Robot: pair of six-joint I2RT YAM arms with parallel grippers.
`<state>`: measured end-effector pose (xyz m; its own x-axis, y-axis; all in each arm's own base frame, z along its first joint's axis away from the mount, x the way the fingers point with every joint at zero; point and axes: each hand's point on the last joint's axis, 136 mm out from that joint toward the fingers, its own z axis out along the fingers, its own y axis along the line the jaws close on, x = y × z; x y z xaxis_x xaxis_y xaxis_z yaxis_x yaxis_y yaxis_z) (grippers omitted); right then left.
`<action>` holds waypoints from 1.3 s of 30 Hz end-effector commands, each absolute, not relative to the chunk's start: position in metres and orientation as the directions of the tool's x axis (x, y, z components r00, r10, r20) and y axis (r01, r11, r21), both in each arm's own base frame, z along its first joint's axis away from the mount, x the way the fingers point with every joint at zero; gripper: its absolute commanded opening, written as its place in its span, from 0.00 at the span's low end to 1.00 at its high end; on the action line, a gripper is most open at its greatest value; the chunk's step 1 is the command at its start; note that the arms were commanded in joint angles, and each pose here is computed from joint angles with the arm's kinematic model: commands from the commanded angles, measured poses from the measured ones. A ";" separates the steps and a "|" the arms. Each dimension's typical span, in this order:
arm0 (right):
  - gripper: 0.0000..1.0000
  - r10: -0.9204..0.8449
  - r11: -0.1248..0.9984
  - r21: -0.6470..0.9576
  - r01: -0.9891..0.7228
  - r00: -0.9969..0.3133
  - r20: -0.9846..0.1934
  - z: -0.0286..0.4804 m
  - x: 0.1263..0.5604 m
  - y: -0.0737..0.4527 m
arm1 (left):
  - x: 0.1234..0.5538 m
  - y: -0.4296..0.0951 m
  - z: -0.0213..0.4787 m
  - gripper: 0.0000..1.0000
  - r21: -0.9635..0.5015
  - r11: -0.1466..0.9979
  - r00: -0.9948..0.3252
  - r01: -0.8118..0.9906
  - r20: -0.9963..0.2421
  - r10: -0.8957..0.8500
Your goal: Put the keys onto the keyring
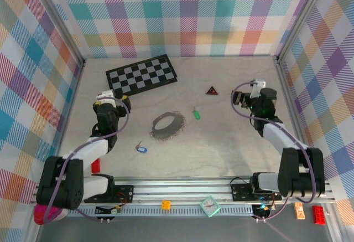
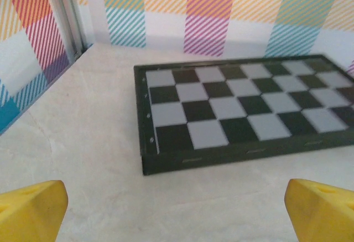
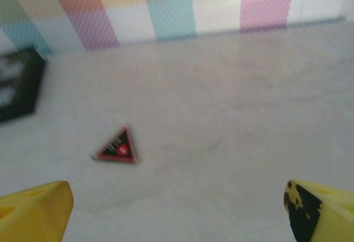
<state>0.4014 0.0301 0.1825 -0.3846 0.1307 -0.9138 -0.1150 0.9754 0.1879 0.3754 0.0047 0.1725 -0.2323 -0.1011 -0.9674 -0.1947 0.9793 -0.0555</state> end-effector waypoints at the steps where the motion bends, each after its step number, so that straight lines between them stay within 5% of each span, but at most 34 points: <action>1: 0.93 0.319 0.912 0.408 -0.049 -0.541 -0.778 0.166 0.378 0.045 | 0.370 -0.001 0.168 1.00 -0.124 0.977 -0.321 -0.174 -0.931 -0.175; 6: 0.87 0.373 0.860 0.510 -0.007 -0.674 -0.637 0.148 0.355 0.070 | 0.363 -0.027 0.163 0.99 -0.266 0.958 -0.447 -0.106 -0.848 -0.285; 20: 0.76 0.019 0.853 0.469 -0.229 -0.885 -0.466 0.100 0.282 0.194 | 0.314 -0.086 0.128 0.91 -0.500 0.865 -0.620 -0.042 -0.666 -0.415; 39: 0.37 -0.063 0.847 0.481 -0.224 -0.943 -0.328 0.056 0.350 0.288 | 0.278 -0.120 0.109 0.86 -0.510 0.859 -0.666 -0.040 -0.627 -0.404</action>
